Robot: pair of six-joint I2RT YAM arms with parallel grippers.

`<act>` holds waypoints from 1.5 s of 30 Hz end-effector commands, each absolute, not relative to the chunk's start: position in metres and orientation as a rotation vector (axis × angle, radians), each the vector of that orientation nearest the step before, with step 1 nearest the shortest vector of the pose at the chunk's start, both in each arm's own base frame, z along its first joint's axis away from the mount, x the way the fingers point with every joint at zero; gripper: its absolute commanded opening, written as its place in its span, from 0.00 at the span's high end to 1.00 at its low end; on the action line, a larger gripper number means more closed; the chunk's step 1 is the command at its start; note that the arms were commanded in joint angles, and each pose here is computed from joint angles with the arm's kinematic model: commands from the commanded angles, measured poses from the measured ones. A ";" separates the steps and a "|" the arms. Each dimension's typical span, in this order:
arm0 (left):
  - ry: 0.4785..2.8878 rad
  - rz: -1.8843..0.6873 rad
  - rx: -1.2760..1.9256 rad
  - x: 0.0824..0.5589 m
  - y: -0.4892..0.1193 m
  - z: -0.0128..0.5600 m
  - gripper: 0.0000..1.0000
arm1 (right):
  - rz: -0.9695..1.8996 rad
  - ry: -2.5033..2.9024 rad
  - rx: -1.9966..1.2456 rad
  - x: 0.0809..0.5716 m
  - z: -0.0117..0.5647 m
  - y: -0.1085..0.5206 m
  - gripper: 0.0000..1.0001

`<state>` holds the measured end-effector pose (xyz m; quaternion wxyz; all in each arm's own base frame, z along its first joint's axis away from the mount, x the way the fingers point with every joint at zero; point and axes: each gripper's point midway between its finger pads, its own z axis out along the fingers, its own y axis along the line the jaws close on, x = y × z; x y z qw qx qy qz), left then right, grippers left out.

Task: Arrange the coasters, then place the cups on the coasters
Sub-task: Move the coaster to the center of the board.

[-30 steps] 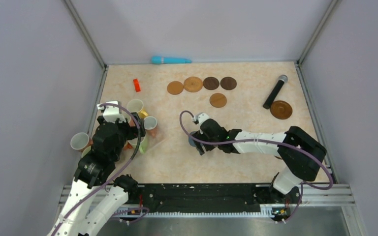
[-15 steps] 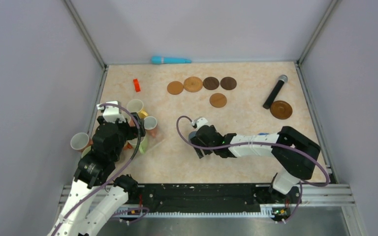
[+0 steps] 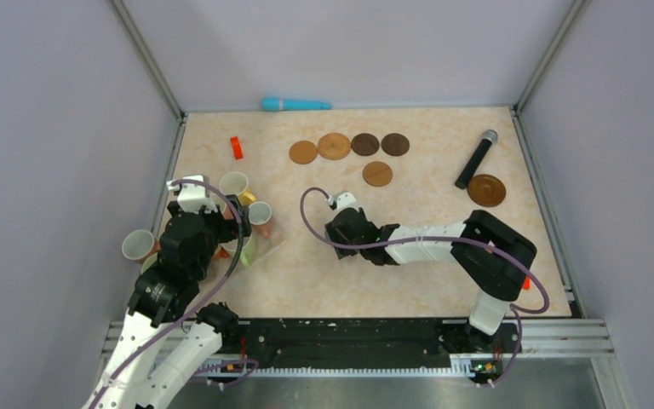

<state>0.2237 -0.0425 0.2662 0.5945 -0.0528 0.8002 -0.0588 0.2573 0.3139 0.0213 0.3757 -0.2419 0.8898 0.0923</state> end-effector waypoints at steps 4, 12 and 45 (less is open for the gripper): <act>1.815 -0.144 -0.145 0.227 -0.041 0.275 0.06 | 0.138 2.328 -0.593 0.285 -0.003 0.285 0.42; 1.822 -0.138 -0.142 0.228 -0.041 0.274 0.06 | 0.157 2.333 -0.569 0.315 -0.013 0.287 0.43; 1.822 -0.151 -0.137 0.228 -0.043 0.274 0.05 | -0.012 2.355 -0.275 0.409 -0.018 0.261 0.47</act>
